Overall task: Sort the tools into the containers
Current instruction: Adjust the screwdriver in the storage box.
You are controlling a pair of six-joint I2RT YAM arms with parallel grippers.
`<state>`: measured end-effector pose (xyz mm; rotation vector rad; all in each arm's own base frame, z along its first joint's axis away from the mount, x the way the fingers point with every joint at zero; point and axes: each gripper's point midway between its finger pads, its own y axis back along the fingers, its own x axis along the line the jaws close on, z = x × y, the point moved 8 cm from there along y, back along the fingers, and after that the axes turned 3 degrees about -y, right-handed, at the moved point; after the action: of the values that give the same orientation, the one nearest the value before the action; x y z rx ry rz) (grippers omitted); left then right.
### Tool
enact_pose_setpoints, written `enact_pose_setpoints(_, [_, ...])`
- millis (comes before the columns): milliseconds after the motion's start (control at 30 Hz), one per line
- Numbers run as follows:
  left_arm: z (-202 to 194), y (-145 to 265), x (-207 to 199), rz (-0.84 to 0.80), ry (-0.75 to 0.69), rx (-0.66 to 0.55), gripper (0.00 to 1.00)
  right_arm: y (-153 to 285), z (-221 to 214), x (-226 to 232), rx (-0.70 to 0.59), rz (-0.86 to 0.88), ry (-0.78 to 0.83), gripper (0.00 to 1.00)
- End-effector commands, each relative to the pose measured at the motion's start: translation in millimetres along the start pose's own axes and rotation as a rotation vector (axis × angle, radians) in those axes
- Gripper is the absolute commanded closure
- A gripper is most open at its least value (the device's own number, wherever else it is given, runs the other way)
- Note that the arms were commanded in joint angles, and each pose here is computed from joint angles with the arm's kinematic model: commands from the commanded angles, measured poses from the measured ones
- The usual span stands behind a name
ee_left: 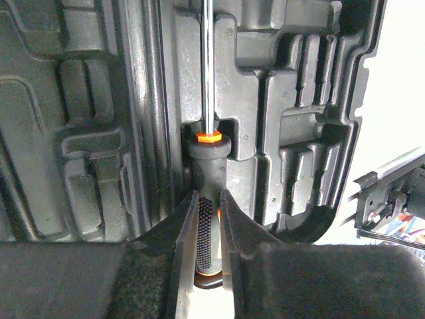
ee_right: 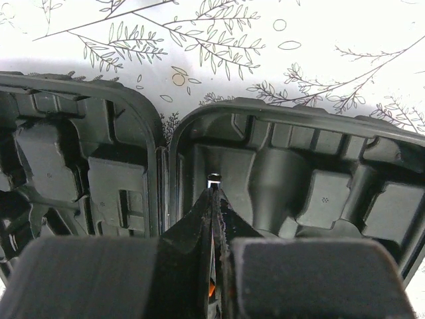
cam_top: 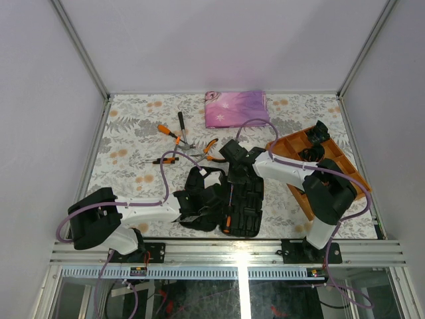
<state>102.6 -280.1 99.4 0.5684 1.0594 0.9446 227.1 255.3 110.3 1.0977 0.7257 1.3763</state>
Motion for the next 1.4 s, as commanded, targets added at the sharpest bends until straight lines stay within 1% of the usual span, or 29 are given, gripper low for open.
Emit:
enact_pose_setpoints(0, [-38,-6,53,0.220,-0.084,0.176,0.87,-10,-10,-8,0.049,-0.088,0.035,1.00])
enact_pose_setpoints(267, [-39,-6,52,0.226,-0.076,0.184,0.88,-24,-28,-18,0.178,-0.142,0.069,1.00])
enact_pose_setpoints(400, [-38,-6,51,0.224,-0.083,0.185,0.88,-31,-40,-20,0.243,-0.120,0.061,1.00])
enact_pose_setpoints(633, [-36,-8,47,0.232,-0.102,0.195,0.88,-37,-46,-25,0.271,-0.138,0.057,1.00])
enact_pose_setpoints(800, [-33,-4,46,0.277,-0.128,0.222,0.88,-47,-58,-32,0.339,-0.161,0.059,1.00])
enact_pose_setpoints(1033, [-33,-5,45,0.287,-0.148,0.240,0.88,-51,-68,-46,0.392,-0.240,0.088,1.00])
enact_pose_setpoints(1200, [-35,-7,46,0.285,-0.151,0.246,0.89,-62,-77,-58,0.429,-0.305,0.112,1.00])
enact_pose_setpoints(1367, [-38,-10,50,0.303,-0.163,0.263,0.93,-72,-85,-65,0.451,-0.329,0.116,1.00])
